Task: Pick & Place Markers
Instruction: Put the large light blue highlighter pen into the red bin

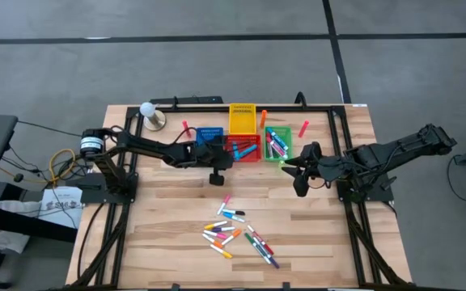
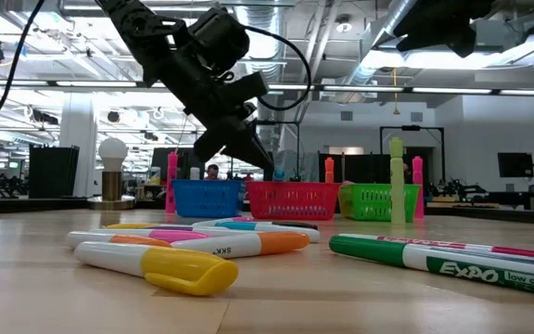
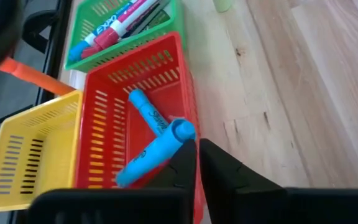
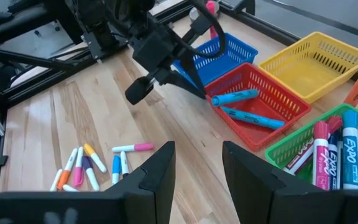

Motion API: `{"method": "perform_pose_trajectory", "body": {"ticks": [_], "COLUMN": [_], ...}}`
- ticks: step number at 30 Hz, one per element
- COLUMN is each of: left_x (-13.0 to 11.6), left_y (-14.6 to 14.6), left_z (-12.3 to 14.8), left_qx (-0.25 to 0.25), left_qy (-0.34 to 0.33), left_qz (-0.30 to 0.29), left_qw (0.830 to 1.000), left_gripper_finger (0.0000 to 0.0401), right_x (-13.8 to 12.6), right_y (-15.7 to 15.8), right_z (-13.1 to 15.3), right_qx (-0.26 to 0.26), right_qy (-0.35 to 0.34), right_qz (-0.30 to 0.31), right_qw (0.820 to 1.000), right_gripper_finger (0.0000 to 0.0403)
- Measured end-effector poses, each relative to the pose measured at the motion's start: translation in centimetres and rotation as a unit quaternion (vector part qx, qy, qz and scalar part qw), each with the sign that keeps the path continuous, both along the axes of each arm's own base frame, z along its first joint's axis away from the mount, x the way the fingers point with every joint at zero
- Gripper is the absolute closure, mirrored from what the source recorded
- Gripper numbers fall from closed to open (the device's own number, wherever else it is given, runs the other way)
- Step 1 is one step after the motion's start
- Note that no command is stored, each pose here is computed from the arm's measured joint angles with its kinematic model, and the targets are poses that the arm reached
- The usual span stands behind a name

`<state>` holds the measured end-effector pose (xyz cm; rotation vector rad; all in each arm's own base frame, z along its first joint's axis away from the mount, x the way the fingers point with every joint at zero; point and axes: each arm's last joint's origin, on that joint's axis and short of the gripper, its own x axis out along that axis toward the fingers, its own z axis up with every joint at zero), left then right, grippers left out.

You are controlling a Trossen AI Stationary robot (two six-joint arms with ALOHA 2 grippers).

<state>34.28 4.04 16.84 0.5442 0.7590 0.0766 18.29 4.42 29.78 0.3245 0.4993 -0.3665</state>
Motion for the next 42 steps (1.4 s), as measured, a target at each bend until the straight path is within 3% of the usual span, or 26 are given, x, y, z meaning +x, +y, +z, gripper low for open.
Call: {"method": "perform_pose_trajectory", "body": {"ticks": [23, 36, 42], "left_x": [0.1, 0.9, -0.9], "left_y": [0.2, 0.6, 0.3], "left_z": [0.1, 0.3, 0.1], "left_qx": [-0.026, -0.024, -0.025], "left_qy": [-0.010, -0.056, 0.036], "left_qz": [-0.010, -0.009, 0.002], "left_qw": [1.000, 0.998, 0.999], "left_gripper_finger": [0.0394, 0.0394, 0.0395], "right_x": [0.0, 0.0, 0.0], "right_y": [0.0, 0.0, 0.1], "right_z": [0.0, 0.1, 0.1], "right_qx": [0.000, 0.002, 0.011], "right_qy": [0.000, -0.004, -0.007], "right_qz": [-0.001, -0.001, -0.003], "right_qw": [1.000, 1.000, 1.000], "right_gripper_finger": [0.0278, 0.0278, 0.0278]}}
